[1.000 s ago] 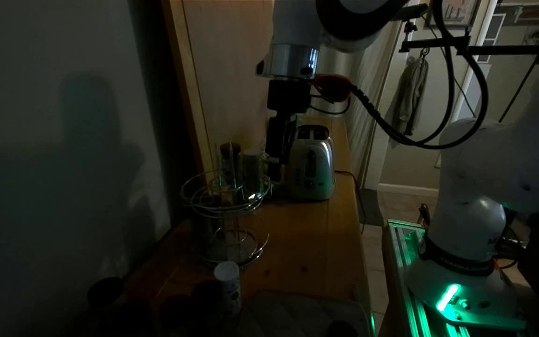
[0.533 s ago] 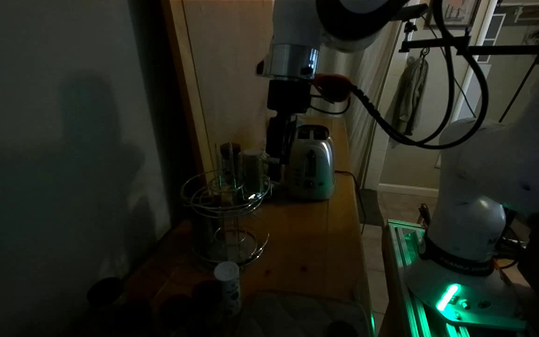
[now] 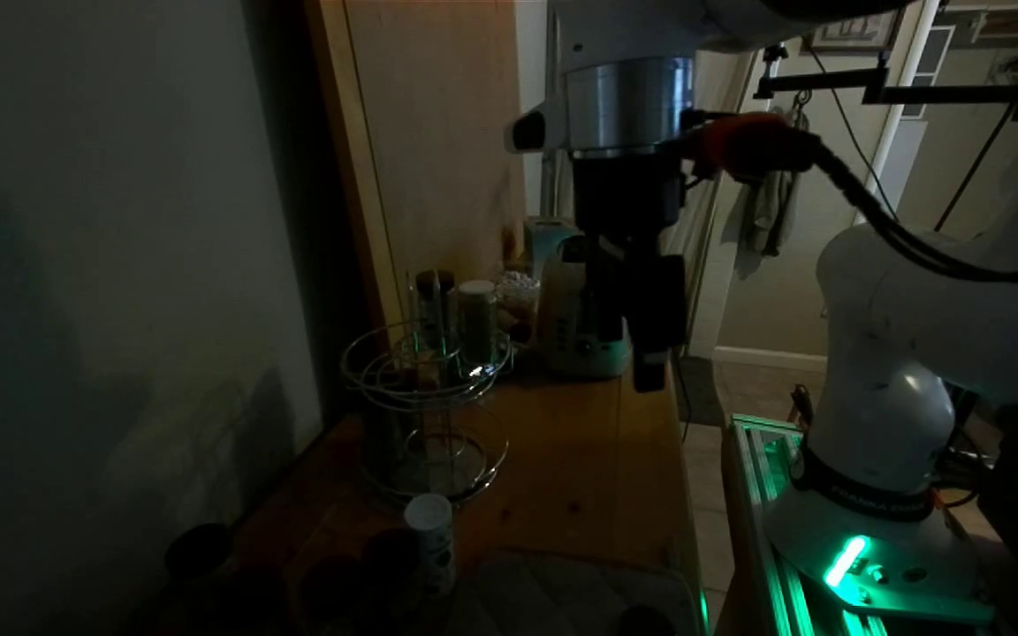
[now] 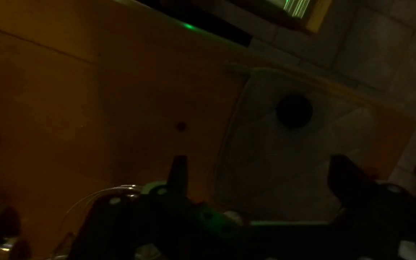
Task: Pick up the black lid on the left and put it on the brown container on the salt rack
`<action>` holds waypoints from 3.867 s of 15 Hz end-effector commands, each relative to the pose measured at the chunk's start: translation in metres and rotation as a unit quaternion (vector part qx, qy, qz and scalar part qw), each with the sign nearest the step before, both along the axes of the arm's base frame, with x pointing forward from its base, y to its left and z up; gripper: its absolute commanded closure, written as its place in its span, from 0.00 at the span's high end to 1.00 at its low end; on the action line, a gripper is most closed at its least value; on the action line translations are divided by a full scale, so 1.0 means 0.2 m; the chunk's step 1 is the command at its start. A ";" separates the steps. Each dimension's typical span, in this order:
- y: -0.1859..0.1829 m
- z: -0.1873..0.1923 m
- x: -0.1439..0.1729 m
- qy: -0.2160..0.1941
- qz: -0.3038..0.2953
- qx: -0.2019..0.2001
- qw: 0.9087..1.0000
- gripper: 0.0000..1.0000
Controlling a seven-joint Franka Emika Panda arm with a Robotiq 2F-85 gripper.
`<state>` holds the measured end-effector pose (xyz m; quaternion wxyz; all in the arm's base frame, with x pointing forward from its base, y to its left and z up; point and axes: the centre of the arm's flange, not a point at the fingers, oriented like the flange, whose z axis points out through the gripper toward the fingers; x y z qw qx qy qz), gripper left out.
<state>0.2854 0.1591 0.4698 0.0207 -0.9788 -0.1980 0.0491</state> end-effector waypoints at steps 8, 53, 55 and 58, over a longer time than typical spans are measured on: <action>0.35 -0.07 -0.33 0.016 0.138 -0.061 0.988 1.00; 0.61 -1.00 -0.20 0.013 0.162 -0.055 0.985 0.74; 0.61 -1.00 -0.19 0.013 0.161 -0.053 0.985 0.96; 0.61 -0.99 -0.18 0.010 0.156 -0.051 0.986 0.62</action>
